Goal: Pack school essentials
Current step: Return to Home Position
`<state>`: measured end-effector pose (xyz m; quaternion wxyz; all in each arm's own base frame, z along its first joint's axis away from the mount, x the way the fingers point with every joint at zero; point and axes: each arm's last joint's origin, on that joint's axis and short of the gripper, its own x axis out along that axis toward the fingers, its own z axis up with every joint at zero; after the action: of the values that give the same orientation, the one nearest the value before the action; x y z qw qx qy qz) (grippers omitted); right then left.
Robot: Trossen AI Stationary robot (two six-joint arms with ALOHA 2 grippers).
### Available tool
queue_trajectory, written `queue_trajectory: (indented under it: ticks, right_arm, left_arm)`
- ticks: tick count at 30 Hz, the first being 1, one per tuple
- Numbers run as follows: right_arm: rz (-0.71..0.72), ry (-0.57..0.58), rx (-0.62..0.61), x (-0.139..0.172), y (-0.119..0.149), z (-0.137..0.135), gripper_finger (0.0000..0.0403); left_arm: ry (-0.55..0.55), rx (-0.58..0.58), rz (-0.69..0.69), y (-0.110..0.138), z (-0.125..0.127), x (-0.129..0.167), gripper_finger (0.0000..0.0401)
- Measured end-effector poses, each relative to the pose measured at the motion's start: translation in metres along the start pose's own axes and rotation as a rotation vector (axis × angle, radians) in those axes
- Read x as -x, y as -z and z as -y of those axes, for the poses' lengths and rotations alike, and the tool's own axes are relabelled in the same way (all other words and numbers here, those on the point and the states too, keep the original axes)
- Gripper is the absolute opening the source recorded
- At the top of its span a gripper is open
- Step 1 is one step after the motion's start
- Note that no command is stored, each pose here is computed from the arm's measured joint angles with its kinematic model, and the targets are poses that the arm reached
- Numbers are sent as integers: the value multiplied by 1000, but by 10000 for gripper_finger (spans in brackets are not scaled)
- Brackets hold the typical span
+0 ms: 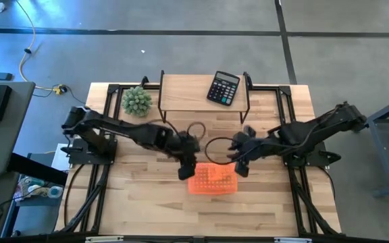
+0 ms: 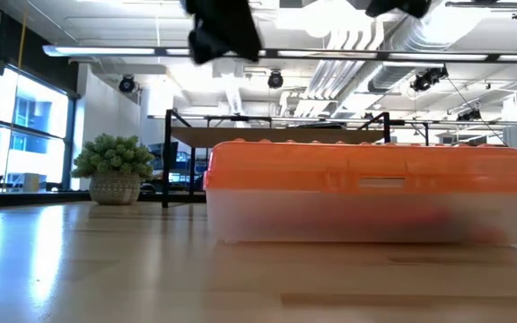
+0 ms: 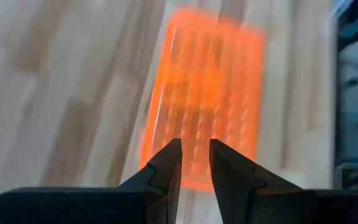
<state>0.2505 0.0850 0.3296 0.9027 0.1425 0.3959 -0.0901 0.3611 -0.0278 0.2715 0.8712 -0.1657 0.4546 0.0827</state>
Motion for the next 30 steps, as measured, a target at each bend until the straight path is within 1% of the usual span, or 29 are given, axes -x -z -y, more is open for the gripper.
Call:
queue_trajectory:
  ticks: [4,8,10,13,15,17,18,20,23,30]
  right_arm:
    - [96,39,127,23,-5,13,122]
    - [191,42,203,38,-5,30,122]
    - [224,45,212,39,1,41,122]
    - [286,8,169,37,13,59,122]
    - [335,-21,139,34,21,69,122]
    - [381,-41,116,31,31,78,122]
    - [406,-45,104,29,36,83,122]
    - [461,-67,78,28,45,90,122]
    - [523,-91,25,25,58,100,122]
    - [604,-90,-78,21,84,118,122]
  left_arm:
    - [24,-14,112,-11,-14,39,74]
    - [44,-18,248,-18,-28,85,74]
    - [51,-21,333,-21,-35,108,74]
    - [25,-22,420,-18,-45,139,74]
    - [-15,-3,462,-9,-52,152,74]
    - [-49,30,508,2,-57,158,74]
    - [-48,45,527,8,-58,158,74]
    - [-45,85,516,27,-64,155,74]
    - [-11,147,559,50,-71,150,74]
    - [12,170,677,102,-89,131,74]
